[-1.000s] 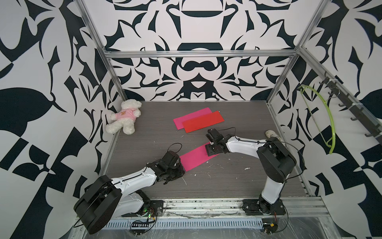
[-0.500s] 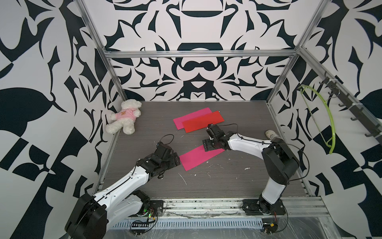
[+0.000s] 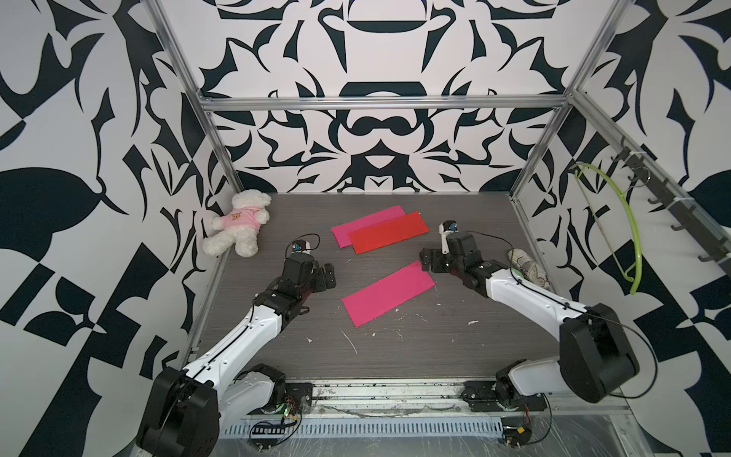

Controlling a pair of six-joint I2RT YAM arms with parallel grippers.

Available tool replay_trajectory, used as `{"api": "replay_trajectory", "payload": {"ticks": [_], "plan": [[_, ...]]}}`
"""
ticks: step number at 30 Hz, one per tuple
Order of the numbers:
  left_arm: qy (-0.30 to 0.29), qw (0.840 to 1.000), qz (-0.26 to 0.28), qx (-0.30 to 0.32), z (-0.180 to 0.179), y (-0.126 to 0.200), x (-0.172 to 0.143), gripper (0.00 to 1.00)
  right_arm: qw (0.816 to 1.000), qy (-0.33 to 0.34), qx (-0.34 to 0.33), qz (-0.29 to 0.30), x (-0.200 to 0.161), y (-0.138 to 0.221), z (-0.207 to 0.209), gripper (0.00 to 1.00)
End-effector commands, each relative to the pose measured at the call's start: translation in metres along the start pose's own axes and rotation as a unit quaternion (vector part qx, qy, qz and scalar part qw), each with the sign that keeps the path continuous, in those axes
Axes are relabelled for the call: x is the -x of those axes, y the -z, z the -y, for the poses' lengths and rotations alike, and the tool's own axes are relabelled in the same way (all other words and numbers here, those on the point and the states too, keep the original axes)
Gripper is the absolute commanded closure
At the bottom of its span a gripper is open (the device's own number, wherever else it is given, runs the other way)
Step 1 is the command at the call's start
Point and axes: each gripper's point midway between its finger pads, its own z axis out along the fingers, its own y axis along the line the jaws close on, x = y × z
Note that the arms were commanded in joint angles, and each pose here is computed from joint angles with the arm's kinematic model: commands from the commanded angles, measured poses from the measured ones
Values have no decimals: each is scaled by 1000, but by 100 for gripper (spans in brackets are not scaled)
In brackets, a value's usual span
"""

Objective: Fold the rectangular paper in half along the long edge
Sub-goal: Reset both arms

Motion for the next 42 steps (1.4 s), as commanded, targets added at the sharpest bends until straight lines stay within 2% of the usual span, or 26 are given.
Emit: {"api": "replay_trajectory", "payload": {"ticks": [1, 5, 7, 11, 13, 15, 18, 21, 28, 32, 42], "plan": [[-61, 997, 42, 11, -19, 2, 10, 1, 998, 8, -19, 65, 26, 14, 30, 0], [-55, 997, 58, 10, -45, 5, 18, 1, 988, 28, -89, 121, 28, 31, 81, 0], [-62, 995, 75, 11, -54, 4, 22, 1, 978, 36, -139, 153, 26, 40, 104, 1], [-80, 991, 104, 17, -71, -11, 17, 1, 965, 38, -191, 177, 14, 42, 130, 1], [-71, 992, 104, 25, -84, -21, 13, 1, 961, 42, -203, 181, 6, 35, 141, 1], [-63, 992, 108, 25, -90, -27, 18, 1, 960, 38, -205, 189, 2, 29, 147, 0], [-69, 987, 145, 29, -95, -30, 31, 1, 957, 37, -195, 211, 5, 23, 146, 0], [-68, 989, 132, 26, -98, -43, 34, 1, 963, 42, -184, 190, -2, 6, 147, 0], [-58, 985, 162, 2, -104, -67, 36, 1, 969, 45, -168, 176, -17, -16, 149, 0], [-45, 990, 136, 18, -109, -73, 32, 1, 973, 54, -146, 170, -18, -20, 143, 0], [-56, 989, 134, 29, -106, -74, 30, 1, 974, 55, -141, 168, -18, -21, 142, 0]]}}
